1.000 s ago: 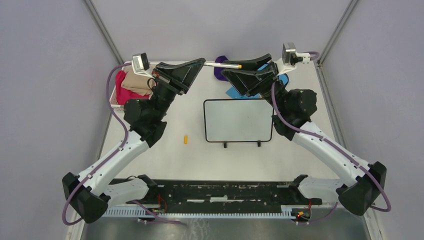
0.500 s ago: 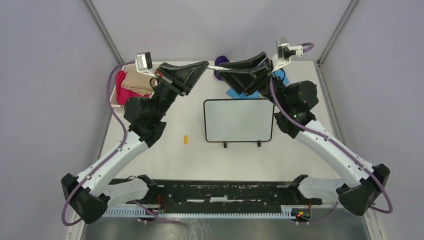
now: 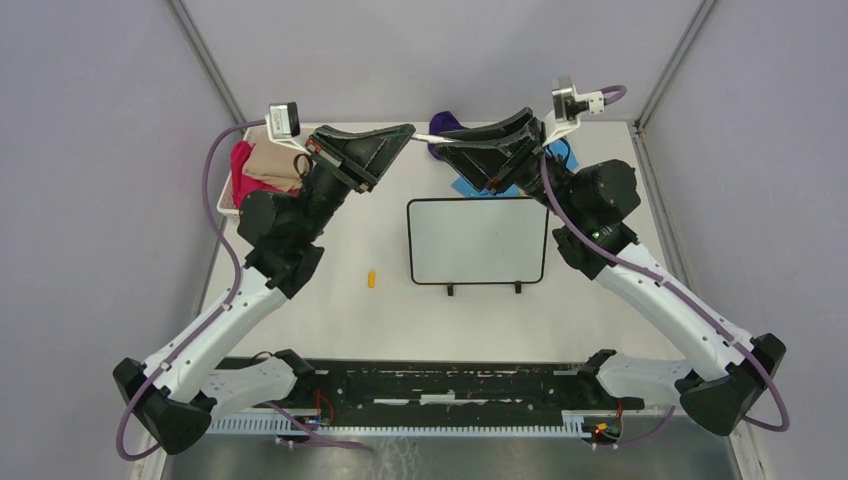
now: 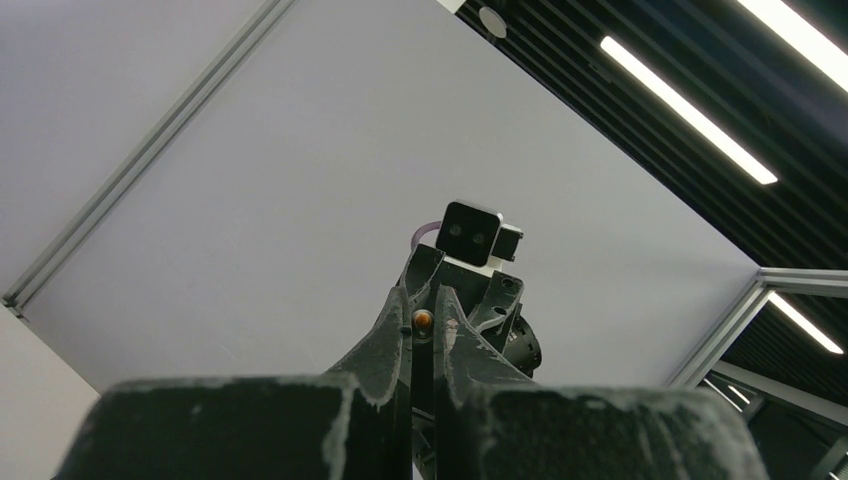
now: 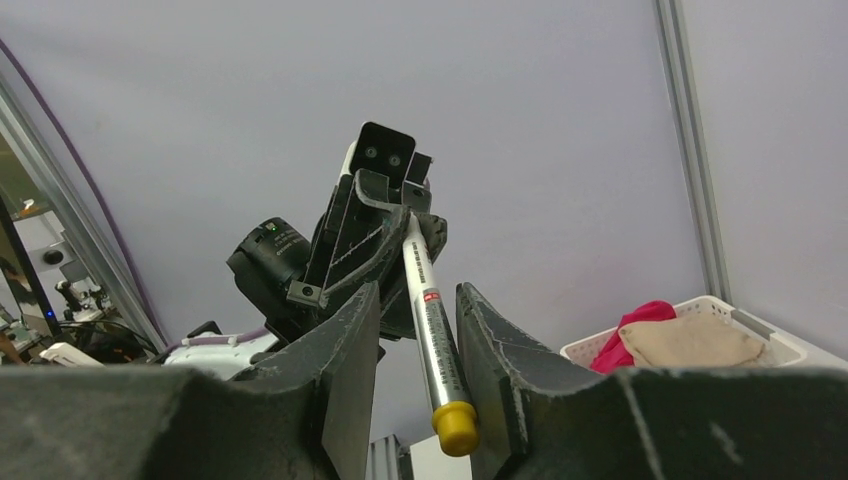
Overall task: Write a sentence on the whiteboard
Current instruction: Adjust the whiteboard marker.
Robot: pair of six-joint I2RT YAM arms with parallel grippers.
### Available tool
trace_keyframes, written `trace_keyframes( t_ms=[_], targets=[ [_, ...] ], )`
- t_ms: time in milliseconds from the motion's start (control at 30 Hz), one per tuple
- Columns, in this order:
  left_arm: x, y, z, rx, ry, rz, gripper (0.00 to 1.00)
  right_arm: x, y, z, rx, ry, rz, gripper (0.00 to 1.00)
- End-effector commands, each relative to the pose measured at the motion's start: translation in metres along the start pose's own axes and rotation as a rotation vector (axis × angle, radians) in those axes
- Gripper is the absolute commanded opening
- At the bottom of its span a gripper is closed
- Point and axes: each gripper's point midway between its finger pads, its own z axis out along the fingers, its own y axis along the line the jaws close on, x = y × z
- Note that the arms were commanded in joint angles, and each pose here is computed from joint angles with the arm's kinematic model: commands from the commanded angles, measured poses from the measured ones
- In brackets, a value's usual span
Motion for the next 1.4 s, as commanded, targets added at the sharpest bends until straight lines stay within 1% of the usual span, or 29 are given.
trace_keyframes(
  t_ms=[0,67,133,233,300,433,633,933,1133,1300,1367],
  targets=[
    [-0.01,-0.023,-0.001,0.05,-0.011,0.052,0.02,-0.027,0.021,-0.003,-0.05,-0.09,-0.032,0.39],
    [-0.01,-0.022,-0.002,0.048,-0.016,0.048,0.02,-0.028,0.021,-0.003,-0.053,-0.096,-0.025,0.39],
    [-0.01,-0.021,-0.003,0.047,-0.02,0.047,0.02,-0.028,0.02,-0.003,-0.055,-0.099,-0.019,0.36],
    [-0.011,-0.021,-0.003,0.047,-0.022,0.047,0.02,-0.027,0.022,-0.002,-0.067,-0.098,-0.011,0.27],
    [-0.011,-0.021,-0.002,0.047,-0.023,0.047,0.02,-0.027,0.023,-0.002,-0.074,-0.098,-0.006,0.24],
    [-0.01,-0.019,-0.002,0.042,-0.022,0.042,0.02,-0.027,0.024,-0.003,-0.08,-0.103,-0.002,0.27],
    [-0.008,-0.015,-0.002,0.035,-0.019,0.031,0.02,-0.028,0.028,-0.005,-0.105,-0.124,0.003,0.28],
    [-0.006,-0.014,0.0,0.035,-0.013,0.026,0.02,-0.029,0.034,-0.006,-0.133,-0.127,0.001,0.21],
    [-0.003,-0.011,0.001,0.031,-0.003,0.017,0.02,-0.03,0.038,-0.006,-0.156,-0.13,0.008,0.23],
    [-0.002,-0.011,0.002,0.031,0.004,0.013,0.02,-0.028,0.041,-0.007,-0.174,-0.115,0.007,0.29],
    [-0.003,-0.011,0.002,0.027,0.004,0.007,0.02,-0.028,0.042,-0.008,-0.174,-0.112,0.003,0.29]
  ],
)
